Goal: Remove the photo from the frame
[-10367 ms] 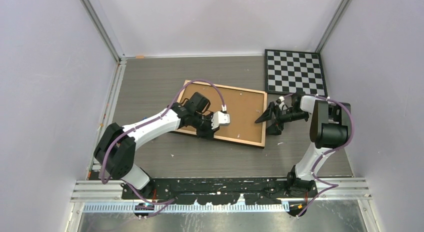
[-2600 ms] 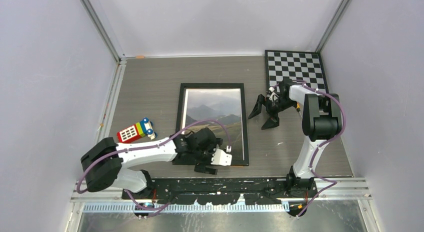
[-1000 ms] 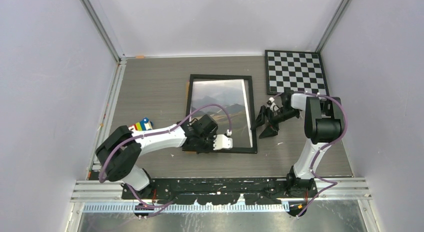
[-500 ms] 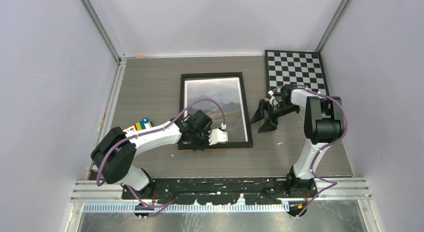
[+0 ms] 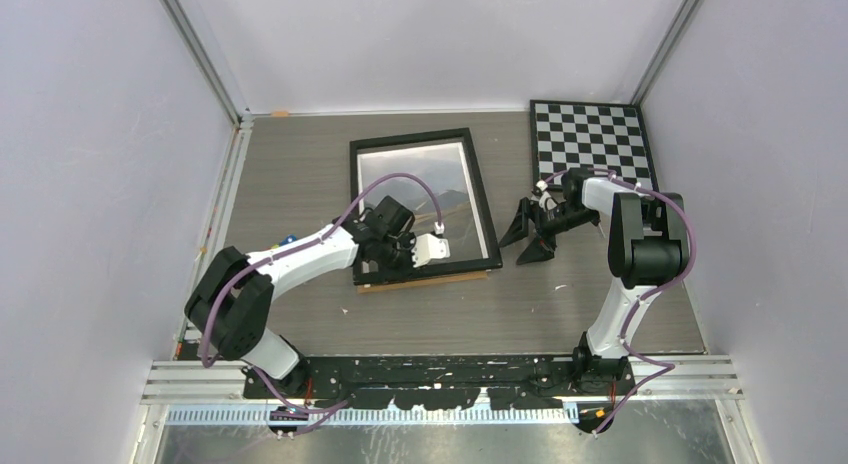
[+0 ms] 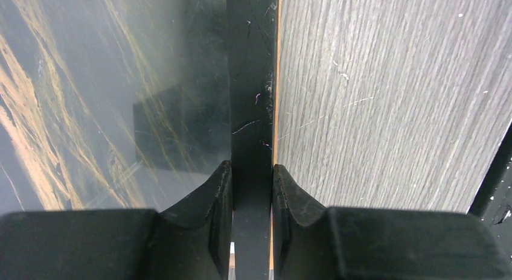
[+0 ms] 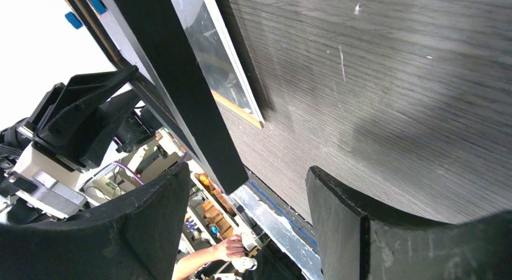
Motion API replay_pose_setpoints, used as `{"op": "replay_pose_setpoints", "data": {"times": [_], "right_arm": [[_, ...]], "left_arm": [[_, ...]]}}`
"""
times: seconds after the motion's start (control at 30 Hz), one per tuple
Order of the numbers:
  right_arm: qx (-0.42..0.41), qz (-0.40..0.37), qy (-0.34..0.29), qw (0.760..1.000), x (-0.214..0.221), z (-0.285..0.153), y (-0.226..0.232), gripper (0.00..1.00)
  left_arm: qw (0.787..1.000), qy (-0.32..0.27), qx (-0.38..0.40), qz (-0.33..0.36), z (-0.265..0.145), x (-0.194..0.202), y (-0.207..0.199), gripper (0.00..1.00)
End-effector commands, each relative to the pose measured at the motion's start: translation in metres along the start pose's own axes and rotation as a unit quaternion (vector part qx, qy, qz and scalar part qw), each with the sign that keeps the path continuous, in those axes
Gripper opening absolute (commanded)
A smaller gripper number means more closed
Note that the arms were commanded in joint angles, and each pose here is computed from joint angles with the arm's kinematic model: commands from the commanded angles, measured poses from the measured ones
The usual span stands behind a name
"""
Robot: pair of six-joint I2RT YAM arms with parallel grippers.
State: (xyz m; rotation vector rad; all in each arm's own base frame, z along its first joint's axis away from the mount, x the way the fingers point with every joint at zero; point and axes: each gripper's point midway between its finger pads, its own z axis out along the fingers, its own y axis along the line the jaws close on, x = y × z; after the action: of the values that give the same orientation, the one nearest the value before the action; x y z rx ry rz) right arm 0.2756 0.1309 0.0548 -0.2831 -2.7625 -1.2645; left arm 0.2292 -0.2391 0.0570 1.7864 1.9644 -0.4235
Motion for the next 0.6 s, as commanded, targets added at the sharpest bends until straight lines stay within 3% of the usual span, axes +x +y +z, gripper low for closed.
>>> {"op": "replay_pose_setpoints", "data": {"times": [0.0,0.23,0.33,0.47,0.57], "right_arm": [[-0.009,-0.017,-0.009,1.000,-0.001,-0.007,0.011,0.74],[-0.008,-0.013,-0.010,1.000,-0.001,-0.006,0.009,0.74],[-0.006,-0.011,-0.008,1.000,0.000,-0.005,0.008,0.75],[-0.004,-0.012,-0.009,1.000,0.000,-0.005,0.008,0.75],[-0.003,-0.013,-0.009,1.000,0.001,-0.005,0.007,0.75]], "left_arm": [[0.997,-0.050,-0.026,0.043,-0.015,-0.033,0.017,0.00],[0.994,-0.024,-0.084,0.063,0.000,-0.016,0.047,0.00],[0.992,-0.016,-0.102,0.079,0.009,-0.010,0.055,0.07],[0.991,-0.005,-0.104,0.082,0.017,-0.003,0.058,0.33],[0.992,-0.013,-0.092,0.088,0.019,-0.002,0.051,0.46]]}}
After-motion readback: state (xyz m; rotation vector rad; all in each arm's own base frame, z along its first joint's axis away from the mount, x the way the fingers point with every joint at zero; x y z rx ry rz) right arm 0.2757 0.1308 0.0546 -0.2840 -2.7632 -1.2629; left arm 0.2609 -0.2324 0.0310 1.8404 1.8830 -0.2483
